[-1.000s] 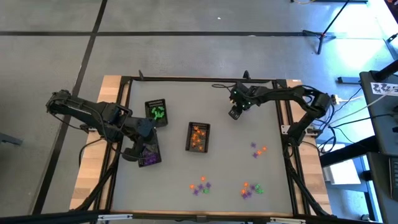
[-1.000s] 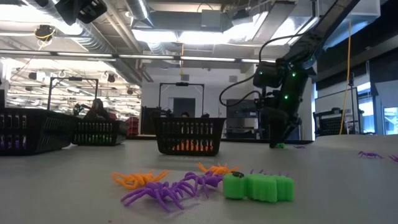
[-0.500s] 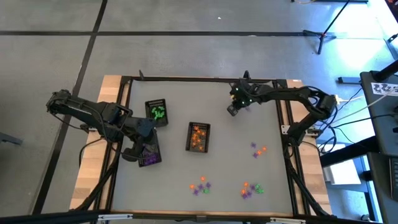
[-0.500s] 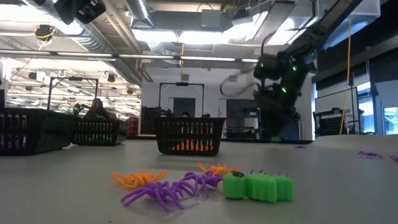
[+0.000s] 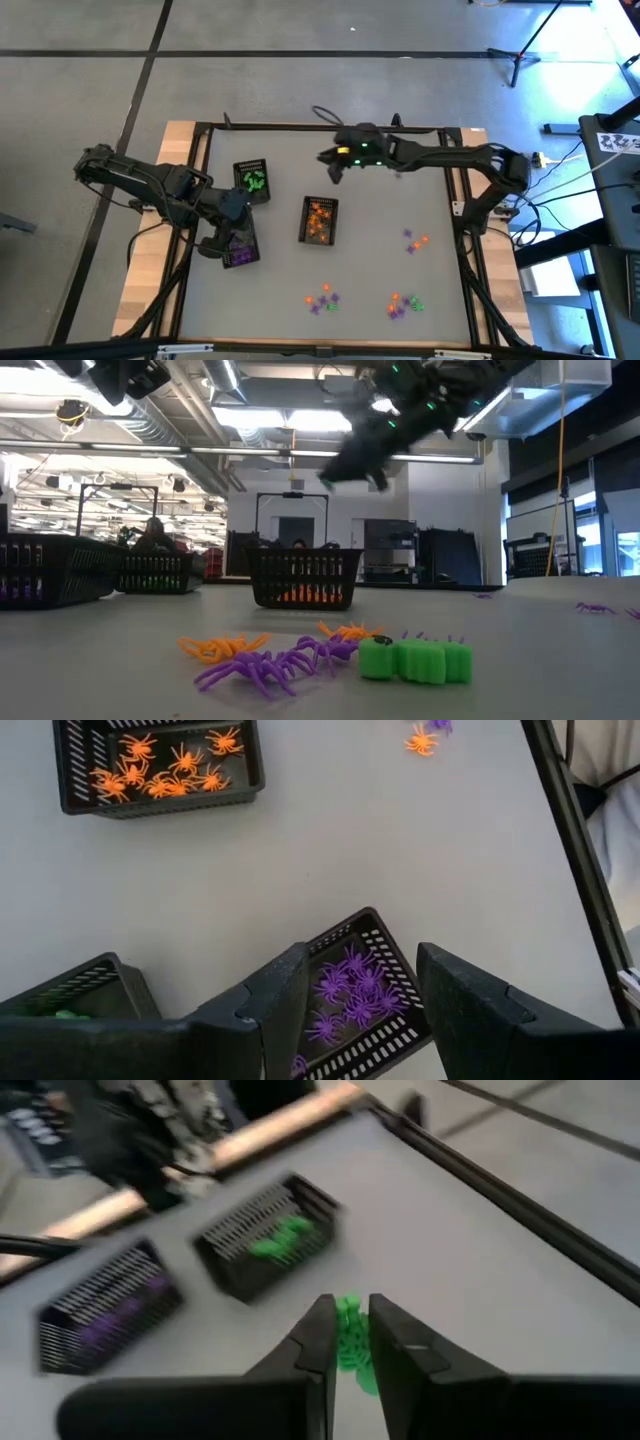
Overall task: Sort Halloween decoration
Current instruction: Put the green alien toy into the top left black basket
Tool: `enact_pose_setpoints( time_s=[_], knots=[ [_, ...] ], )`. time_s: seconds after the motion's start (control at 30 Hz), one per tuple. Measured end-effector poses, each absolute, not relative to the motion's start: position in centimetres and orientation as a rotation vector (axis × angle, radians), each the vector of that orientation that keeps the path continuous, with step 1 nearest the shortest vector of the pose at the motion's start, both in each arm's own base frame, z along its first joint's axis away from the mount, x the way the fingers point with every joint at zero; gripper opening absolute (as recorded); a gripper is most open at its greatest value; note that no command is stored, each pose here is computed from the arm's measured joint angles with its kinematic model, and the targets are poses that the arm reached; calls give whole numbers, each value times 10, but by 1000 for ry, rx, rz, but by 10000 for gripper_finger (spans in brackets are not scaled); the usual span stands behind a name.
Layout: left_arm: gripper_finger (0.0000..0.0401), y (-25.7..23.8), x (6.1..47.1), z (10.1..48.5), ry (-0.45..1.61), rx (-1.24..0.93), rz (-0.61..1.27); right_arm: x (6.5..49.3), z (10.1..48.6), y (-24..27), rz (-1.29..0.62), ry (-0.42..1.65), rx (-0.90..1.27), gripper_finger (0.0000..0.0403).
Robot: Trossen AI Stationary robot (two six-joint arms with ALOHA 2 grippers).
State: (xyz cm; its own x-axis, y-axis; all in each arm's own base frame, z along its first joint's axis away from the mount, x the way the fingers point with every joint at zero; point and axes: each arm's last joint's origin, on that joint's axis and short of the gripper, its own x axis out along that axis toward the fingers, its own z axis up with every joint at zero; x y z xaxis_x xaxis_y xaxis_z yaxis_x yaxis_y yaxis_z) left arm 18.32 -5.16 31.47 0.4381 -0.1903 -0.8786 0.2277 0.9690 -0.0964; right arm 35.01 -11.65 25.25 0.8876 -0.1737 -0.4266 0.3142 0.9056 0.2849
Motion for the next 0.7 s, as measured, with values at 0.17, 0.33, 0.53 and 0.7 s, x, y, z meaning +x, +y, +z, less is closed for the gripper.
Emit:
enact_pose_setpoints(
  time_s=[0.17,0.33,0.53,0.7],
  knots=[
    [179,-48,173,319,1092,32,-246,400,269,-106,-188,359,321,55],
    [179,-42,154,326,1126,-64,-131,456,268,-104,-136,347,275,57],
    [179,-41,147,328,1135,-80,-124,507,247,-114,-57,375,309,57],
    [179,-42,147,328,1137,-79,-127,532,220,-120,-1,397,339,59]
  ],
)
